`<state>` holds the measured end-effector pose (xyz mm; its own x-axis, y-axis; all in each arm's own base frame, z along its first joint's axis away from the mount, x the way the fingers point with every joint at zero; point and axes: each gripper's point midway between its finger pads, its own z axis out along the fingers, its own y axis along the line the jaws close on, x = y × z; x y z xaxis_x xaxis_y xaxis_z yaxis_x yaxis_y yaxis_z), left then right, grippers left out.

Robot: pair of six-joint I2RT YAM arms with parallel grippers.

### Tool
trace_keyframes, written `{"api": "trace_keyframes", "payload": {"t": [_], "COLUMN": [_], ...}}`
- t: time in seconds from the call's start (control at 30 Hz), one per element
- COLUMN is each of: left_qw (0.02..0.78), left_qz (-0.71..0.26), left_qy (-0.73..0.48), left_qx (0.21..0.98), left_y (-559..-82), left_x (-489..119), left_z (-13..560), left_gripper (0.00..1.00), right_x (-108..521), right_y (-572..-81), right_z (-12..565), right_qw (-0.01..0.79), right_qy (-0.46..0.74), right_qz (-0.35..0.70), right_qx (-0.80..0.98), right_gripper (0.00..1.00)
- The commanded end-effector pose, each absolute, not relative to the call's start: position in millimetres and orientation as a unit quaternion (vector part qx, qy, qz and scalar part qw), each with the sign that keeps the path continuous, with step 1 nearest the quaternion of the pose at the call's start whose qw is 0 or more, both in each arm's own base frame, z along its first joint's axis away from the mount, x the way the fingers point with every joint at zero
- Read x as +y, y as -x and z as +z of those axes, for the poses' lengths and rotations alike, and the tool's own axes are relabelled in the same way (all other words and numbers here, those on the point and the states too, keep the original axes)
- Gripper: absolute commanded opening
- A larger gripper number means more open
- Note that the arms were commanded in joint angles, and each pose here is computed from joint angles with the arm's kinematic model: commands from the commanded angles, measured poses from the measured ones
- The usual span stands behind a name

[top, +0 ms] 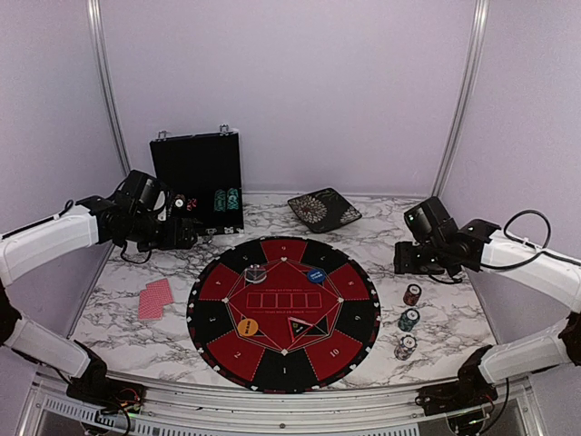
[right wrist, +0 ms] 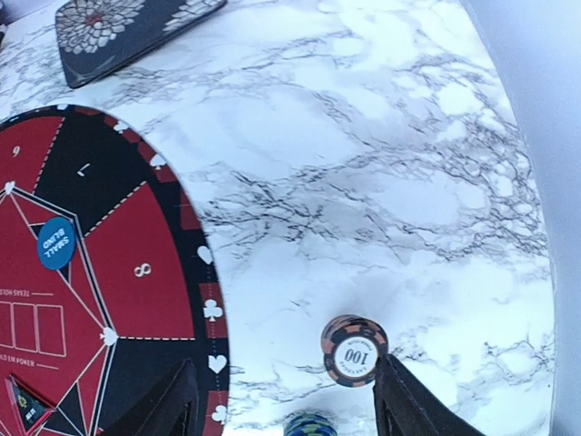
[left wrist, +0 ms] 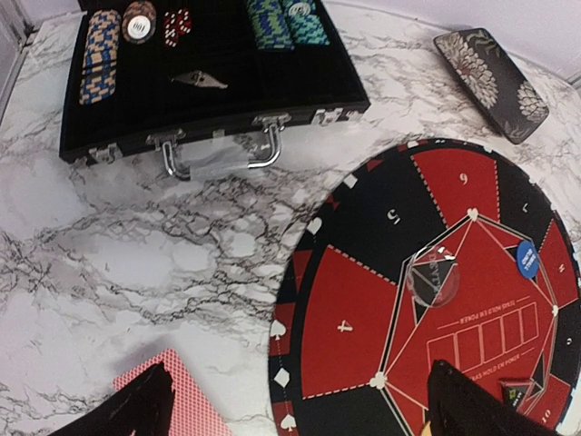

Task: Distribute texas hold em gaming equipment
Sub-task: Pick up the pile of poker chips from the pile of poker chips.

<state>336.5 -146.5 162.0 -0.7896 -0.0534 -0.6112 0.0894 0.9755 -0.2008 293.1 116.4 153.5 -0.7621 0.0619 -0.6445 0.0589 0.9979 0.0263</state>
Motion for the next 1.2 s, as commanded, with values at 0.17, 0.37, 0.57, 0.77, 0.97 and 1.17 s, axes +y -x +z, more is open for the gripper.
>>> {"api": "trace_keyframes", "payload": {"t": [0.17,0.37,0.57,0.77,0.97,1.17], "left_qw": [0.344,0.339,0.340,0.339,0.338,0.333], "left_qz": [-0.102,-0.101,-0.098,-0.099,-0.100,-0.102], "left_qy": [-0.032,-0.041,-0.048,-0.045,-0.046,-0.047], "left_qx": [0.933,0.934,0.934,0.935,0.935,0.936], "left_y": [-354.0,-353.3,-351.0,-346.8,-346.9,-346.4], "left_x": [-162.2,-163.2,-161.4,-159.9,-160.1,-161.4], "left_z": [188.9,179.2,175.9,171.8,170.2,167.2], "left_gripper": [0.99,0.99,0.99,0.99,0.99,0.99], "right_x": [71.5,74.3,70.2,66.0,67.3,64.0], "right_y": [-305.5,-303.1,-299.7,-300.0,-301.7,-298.6], "right_z": [126.4,97.5,77.7,67.8,58.1,53.0], "right_qw": [0.306,0.268,0.244,0.228,0.215,0.209], "right_qy": [-0.064,-0.047,-0.046,-0.049,-0.049,-0.055], "right_qz": [-0.022,-0.015,-0.021,-0.021,-0.016,-0.023], "right_qx": [0.950,0.962,0.968,0.972,0.975,0.976], "right_gripper": [0.61,0.62,0.65,0.63,0.59,0.56]}}
